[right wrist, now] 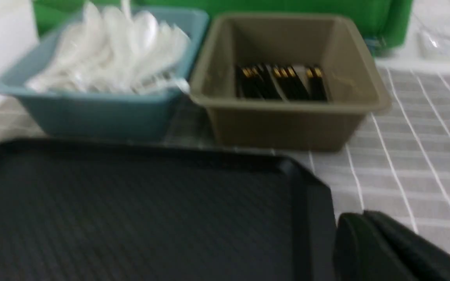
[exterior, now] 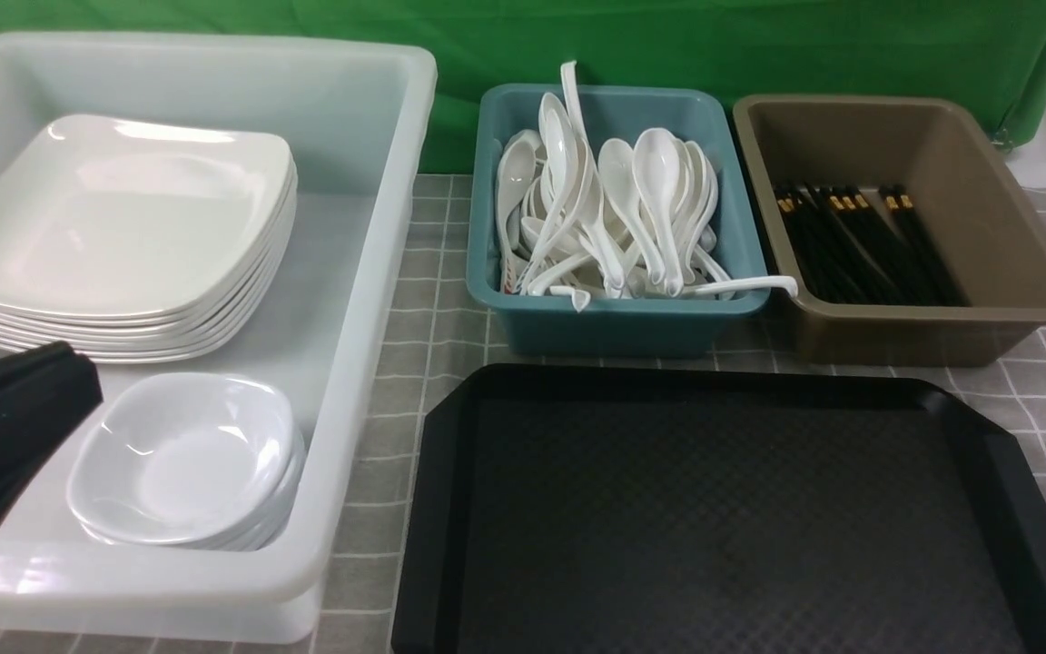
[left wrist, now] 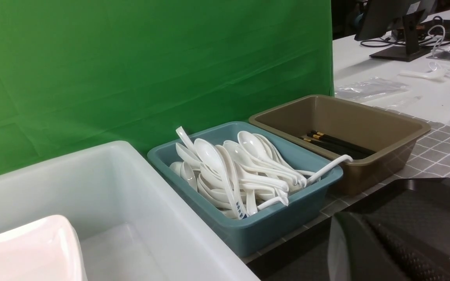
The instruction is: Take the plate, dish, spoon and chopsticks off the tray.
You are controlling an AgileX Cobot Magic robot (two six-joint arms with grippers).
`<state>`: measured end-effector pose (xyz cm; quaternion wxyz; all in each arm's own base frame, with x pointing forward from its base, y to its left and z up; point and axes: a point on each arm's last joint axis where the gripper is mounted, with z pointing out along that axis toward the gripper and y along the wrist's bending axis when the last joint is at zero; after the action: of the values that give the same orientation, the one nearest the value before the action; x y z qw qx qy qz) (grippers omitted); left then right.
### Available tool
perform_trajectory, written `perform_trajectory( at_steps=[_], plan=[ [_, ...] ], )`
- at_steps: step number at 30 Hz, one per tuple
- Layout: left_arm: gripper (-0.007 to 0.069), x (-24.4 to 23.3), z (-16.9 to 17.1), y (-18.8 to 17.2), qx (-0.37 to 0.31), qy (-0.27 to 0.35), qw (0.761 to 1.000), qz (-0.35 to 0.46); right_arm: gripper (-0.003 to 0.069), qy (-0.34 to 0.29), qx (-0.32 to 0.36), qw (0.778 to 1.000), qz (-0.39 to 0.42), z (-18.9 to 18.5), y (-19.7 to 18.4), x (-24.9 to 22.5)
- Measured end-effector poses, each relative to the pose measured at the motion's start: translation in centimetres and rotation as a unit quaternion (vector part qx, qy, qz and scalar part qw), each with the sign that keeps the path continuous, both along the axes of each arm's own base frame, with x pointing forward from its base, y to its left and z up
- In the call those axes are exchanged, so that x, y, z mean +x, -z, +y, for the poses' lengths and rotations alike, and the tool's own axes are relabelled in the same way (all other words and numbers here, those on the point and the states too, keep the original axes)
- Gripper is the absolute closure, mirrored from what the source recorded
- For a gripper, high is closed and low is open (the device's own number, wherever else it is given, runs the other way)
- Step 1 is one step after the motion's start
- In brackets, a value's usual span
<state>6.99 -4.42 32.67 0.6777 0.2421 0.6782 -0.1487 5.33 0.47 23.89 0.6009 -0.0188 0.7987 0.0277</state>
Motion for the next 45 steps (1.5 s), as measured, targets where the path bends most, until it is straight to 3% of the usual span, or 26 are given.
perform_trajectory(
  at_steps=[3, 10, 45],
  plan=[
    [0.0614, 0.0, 0.0, 0.0, 0.0, 0.0, 1.0, 0.0, 0.0642, 0.009, -0.005, 1.0, 0.023, -0.1, 3.2, 0.0],
    [0.0614, 0.0, 0.0, 0.0, 0.0, 0.0, 1.0, 0.0, 0.0642, 0.01, -0.002, 0.999, 0.038, -0.1, 6.5, -0.2],
    [0.0614, 0.0, 0.0, 0.0, 0.001, 0.0, 1.0, 0.001, 0.0599, 0.012, 0.0, 1.0, 0.017, -0.1, 6.3, -0.1]
  ],
)
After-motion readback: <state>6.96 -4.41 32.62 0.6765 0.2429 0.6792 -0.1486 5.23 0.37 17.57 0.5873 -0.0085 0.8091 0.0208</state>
